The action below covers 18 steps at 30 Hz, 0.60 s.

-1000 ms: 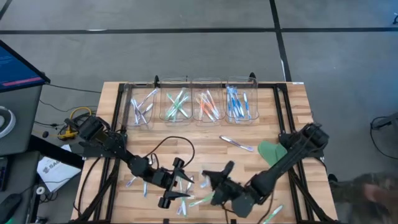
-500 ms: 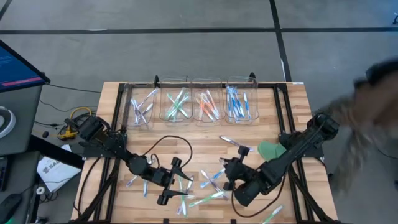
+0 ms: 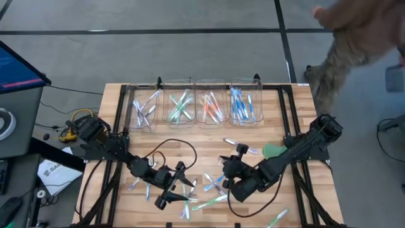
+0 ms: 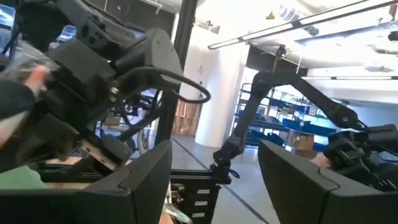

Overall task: Pick & Place Toothbrushes
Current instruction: Put the orange toothbrush into the middle right transparent bin

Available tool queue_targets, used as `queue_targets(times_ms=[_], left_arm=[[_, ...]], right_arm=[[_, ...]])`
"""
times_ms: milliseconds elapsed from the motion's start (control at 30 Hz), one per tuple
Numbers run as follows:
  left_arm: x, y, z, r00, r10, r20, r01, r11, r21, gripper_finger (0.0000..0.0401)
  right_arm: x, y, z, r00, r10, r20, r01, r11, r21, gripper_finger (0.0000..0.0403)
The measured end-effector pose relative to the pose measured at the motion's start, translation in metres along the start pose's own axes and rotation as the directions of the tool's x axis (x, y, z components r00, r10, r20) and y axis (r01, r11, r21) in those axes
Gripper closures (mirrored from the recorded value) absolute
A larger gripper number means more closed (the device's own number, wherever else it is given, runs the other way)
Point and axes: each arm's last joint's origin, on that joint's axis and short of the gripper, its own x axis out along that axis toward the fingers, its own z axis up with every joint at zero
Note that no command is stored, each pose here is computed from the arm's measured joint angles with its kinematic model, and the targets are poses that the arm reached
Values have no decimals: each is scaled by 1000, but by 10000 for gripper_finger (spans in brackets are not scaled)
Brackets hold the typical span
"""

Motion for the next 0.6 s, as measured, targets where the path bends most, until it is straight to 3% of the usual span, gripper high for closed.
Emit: queue_targets(times_ms=[167,300,400,500,600], left_arm=[[0,0,0,1000,1,-3,-1,1000,10,170],[4,3,1,1000,4,-5,-3,995,103,170],[6,10,2,998,-60,-20,62,982,177,170],[8,20,4,992,-126,-28,129,978,164,170],[9,23,4,995,-100,-23,103,980,170,170]], right_arm=[[-9,6,-3,999,41,3,-41,998,46,394],[-24,15,-8,996,82,24,-84,995,55,394],[-33,20,-10,995,96,41,-98,994,47,394],[-37,21,-11,995,87,57,-90,995,52,394],[-33,19,-10,996,74,53,-78,994,72,394]])
